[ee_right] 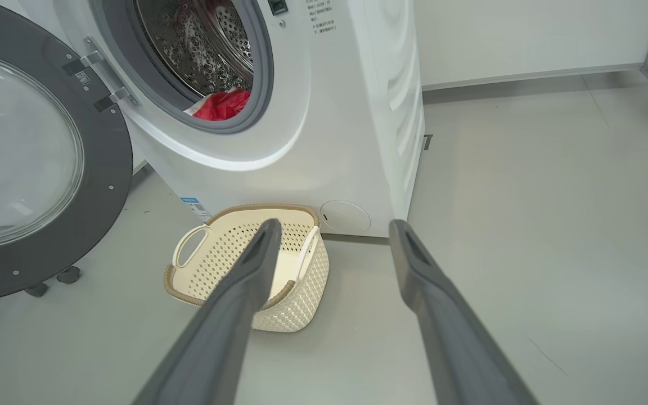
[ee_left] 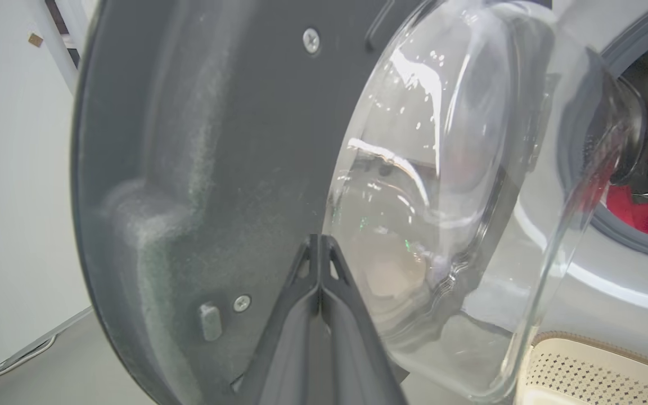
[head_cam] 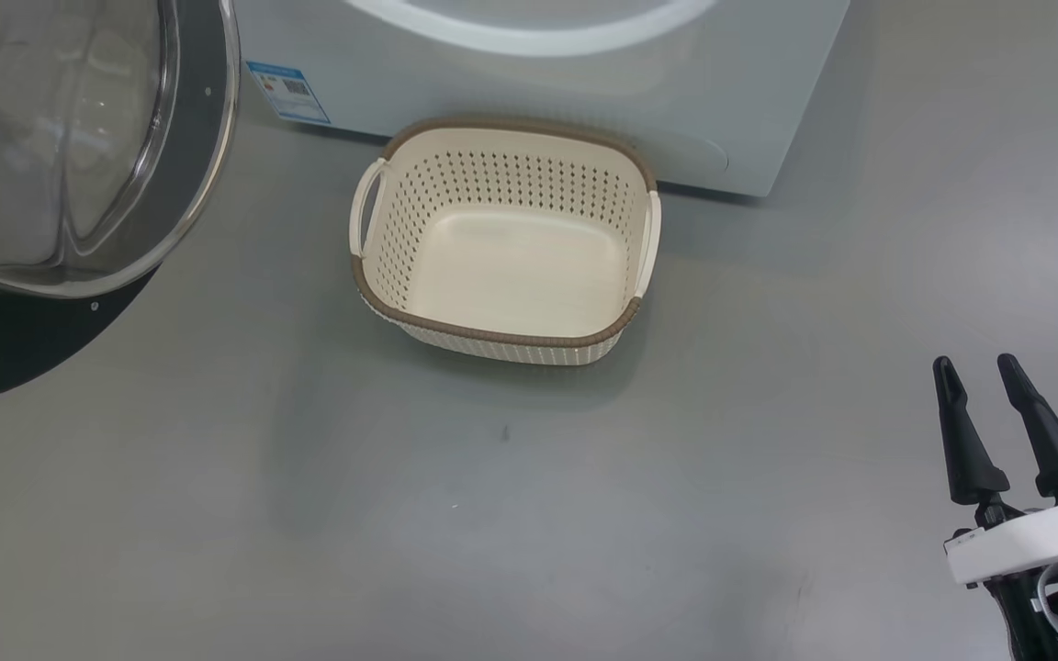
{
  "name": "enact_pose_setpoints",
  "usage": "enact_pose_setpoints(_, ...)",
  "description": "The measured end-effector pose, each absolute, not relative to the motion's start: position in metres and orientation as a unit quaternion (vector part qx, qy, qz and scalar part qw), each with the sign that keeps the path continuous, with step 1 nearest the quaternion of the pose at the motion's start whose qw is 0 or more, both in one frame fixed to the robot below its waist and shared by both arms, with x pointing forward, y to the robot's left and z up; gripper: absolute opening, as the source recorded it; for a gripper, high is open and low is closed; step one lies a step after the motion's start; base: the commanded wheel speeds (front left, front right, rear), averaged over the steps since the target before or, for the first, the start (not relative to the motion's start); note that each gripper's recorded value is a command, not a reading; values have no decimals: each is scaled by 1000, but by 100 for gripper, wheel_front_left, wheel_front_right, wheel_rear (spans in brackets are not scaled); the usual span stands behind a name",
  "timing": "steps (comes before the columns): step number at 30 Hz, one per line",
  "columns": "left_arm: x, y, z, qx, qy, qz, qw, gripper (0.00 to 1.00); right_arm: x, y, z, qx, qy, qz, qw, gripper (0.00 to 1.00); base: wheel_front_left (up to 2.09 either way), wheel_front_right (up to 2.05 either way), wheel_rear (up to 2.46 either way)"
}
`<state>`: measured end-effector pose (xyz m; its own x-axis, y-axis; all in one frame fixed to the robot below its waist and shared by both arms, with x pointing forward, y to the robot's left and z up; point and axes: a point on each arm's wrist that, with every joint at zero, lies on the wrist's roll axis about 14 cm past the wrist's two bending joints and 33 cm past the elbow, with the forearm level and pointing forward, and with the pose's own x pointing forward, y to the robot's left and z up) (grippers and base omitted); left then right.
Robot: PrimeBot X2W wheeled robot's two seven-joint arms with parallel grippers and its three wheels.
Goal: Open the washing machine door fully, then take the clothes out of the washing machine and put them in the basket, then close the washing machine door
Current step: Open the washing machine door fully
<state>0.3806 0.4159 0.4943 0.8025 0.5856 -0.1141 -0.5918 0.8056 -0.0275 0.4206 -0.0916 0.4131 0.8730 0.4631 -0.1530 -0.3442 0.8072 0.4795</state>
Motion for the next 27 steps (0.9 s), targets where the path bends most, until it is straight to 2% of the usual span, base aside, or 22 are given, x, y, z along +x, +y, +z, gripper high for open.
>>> enact_pose_setpoints(15,390,341,516,-17,25,178,984,0,418,-99,474,209,47,203,956,100,0,0,0)
enact_pose_setpoints(27,380,274,520,-48,3,91,995,0,397,-112,508,202,-3,181,963,100,0,0,0)
